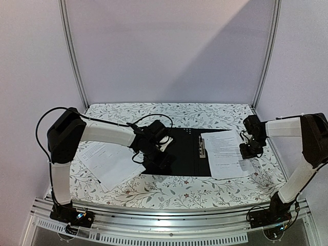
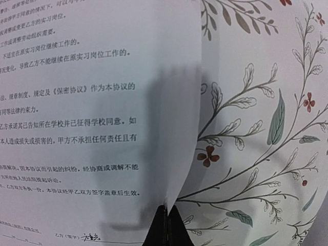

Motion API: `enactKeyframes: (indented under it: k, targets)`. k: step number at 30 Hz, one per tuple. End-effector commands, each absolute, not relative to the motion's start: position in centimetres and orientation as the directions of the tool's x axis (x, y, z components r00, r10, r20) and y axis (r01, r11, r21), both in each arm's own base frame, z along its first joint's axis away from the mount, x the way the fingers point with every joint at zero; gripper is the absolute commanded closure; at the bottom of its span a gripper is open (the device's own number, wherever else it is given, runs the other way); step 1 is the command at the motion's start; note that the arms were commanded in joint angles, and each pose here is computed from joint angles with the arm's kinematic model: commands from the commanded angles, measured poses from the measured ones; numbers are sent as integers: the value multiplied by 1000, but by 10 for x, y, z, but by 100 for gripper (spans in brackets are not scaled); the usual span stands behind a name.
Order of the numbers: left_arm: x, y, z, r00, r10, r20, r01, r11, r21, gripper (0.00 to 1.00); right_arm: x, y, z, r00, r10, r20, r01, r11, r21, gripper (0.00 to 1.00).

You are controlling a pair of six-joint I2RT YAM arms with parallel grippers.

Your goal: Put the files into the folder

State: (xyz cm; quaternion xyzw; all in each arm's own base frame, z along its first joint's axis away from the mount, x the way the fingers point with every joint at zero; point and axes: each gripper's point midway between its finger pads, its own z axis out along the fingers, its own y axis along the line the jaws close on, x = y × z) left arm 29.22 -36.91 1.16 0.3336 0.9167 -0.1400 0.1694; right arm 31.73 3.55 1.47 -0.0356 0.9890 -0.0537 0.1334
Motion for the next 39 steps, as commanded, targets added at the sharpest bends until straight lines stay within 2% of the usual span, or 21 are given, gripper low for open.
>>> enactKeyframes:
  k: [1,15,24,39]
  targets:
    - [270,-317,-46,-778,599,-188,619,782,-71,47,321,34,10,-967,-81,-243,-50,990,-130,100]
    - [268,-319,-45,-774,604,-190,625,777,-75,48,323,72,26,-962,17,-273,-14,994,109,100]
    - [268,-320,-46,-772,607,-189,627,775,-75,48,339,74,41,-948,5,-318,-31,994,106,100]
    - [267,-320,-44,-770,610,-188,632,771,-82,48,338,67,39,-954,16,-299,-6,997,72,100]
